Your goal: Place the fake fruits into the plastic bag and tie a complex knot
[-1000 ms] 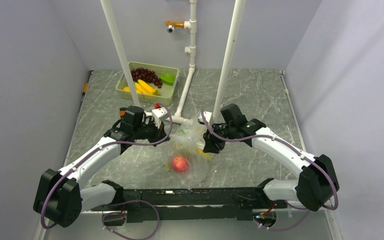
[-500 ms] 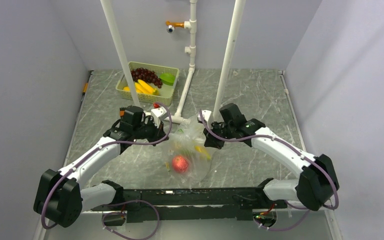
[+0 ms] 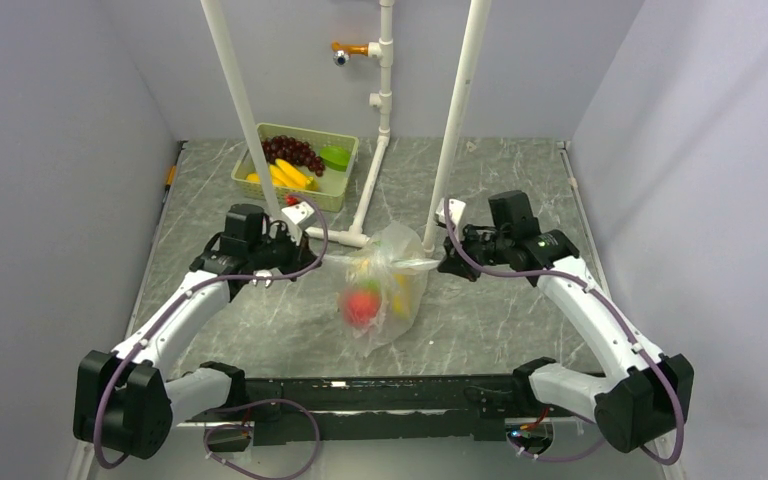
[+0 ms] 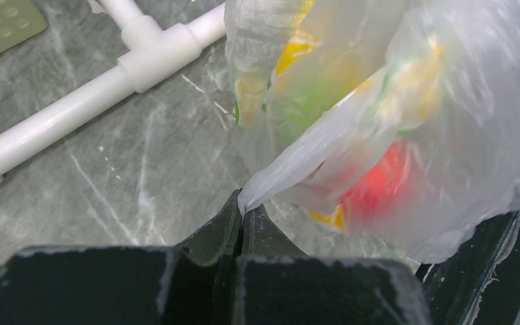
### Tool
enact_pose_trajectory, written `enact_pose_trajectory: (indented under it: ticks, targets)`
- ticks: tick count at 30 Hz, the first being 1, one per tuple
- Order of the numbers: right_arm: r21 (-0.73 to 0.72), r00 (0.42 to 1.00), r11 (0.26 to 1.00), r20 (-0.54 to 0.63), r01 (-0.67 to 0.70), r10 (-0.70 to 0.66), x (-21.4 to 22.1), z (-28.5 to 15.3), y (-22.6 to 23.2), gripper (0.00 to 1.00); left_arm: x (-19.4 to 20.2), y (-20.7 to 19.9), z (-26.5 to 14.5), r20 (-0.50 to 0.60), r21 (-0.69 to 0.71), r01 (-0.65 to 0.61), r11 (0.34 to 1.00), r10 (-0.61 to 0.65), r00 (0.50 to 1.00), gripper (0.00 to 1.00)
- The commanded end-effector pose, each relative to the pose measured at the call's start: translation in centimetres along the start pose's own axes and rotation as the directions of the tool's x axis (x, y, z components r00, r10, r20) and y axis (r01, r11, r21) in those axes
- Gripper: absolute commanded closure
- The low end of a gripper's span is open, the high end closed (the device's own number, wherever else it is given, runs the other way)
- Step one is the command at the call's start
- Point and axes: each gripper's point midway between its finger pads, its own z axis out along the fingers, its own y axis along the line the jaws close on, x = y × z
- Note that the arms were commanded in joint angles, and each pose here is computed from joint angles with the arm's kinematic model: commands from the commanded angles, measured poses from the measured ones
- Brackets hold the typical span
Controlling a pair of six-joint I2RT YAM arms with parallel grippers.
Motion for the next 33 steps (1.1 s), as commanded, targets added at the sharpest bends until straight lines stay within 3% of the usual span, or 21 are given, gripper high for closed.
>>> enact_pose_trajectory:
  ticks: [1,11,14,18,19,20,22,23,24,27,29,33]
  targets:
    - [0.108,0.983,0.994,-0.181,-0.002,0.022,7.0,-3.3,-1.5,1.00,4.7,6.4,-2.9,-0.151,-0.268,-0.007,0.963,-0.035,0.988,1.00]
    - [0.135,0.954,0.991,-0.296,0.000,0.040,15.1,-1.6,-1.4,1.00,8.0,8.0,-2.4,-0.256,-0.275,-0.042,0.961,-0.031,0.966,1.00]
    - [0.109,0.966,0.994,-0.258,0.001,0.027,14.1,-1.5,-1.0,1.00,6.3,5.1,-1.8,-0.213,-0.114,-0.055,0.992,0.029,0.977,1.00]
    - [0.026,0.988,0.999,-0.155,0.026,-0.021,10.5,-1.7,0.2,1.00,4.2,0.4,-1.6,-0.123,0.104,-0.196,0.975,0.208,0.970,1.00]
    - [0.007,0.991,0.999,-0.132,0.032,-0.031,9.6,-1.8,0.4,0.90,3.7,-0.4,-1.7,-0.099,0.141,-0.225,0.964,0.240,0.966,0.99]
    - [-0.013,0.992,0.999,-0.116,0.037,-0.039,8.9,-1.9,0.7,0.68,3.3,-0.9,-1.9,-0.078,0.162,-0.248,0.955,0.263,0.962,0.89]
    - [-0.034,0.995,0.999,-0.093,0.039,-0.042,7.5,-2.2,1.0,0.28,2.4,-1.7,-2.3,-0.046,0.193,-0.293,0.936,0.307,0.951,0.55]
    - [-0.030,0.996,0.999,-0.082,0.040,-0.042,6.9,-2.3,0.9,0.11,2.1,-2.0,-2.5,-0.039,0.208,-0.319,0.925,0.334,0.942,0.44]
    - [-0.027,0.997,0.998,-0.065,0.049,-0.051,6.2,-2.4,0.9,0.02,1.7,-2.0,-2.6,-0.038,0.212,-0.345,0.914,0.361,0.932,0.37]
    - [-0.015,0.998,0.998,-0.033,0.062,-0.062,4.8,-2.3,0.6,0.00,1.5,-1.8,-2.9,-0.050,0.230,-0.419,0.878,0.441,0.896,0.24]
    - [0.007,0.996,0.997,-0.038,0.081,-0.081,4.2,-1.7,0.3,0.00,1.8,-1.9,-3.0,-0.056,0.270,-0.484,0.832,0.515,0.855,0.03]
    - [0.011,0.988,0.989,-0.045,0.150,-0.149,3.0,0.3,0.3,0.02,2.0,-1.4,-1.9,-0.071,0.276,-0.567,0.776,0.605,0.793,0.03]
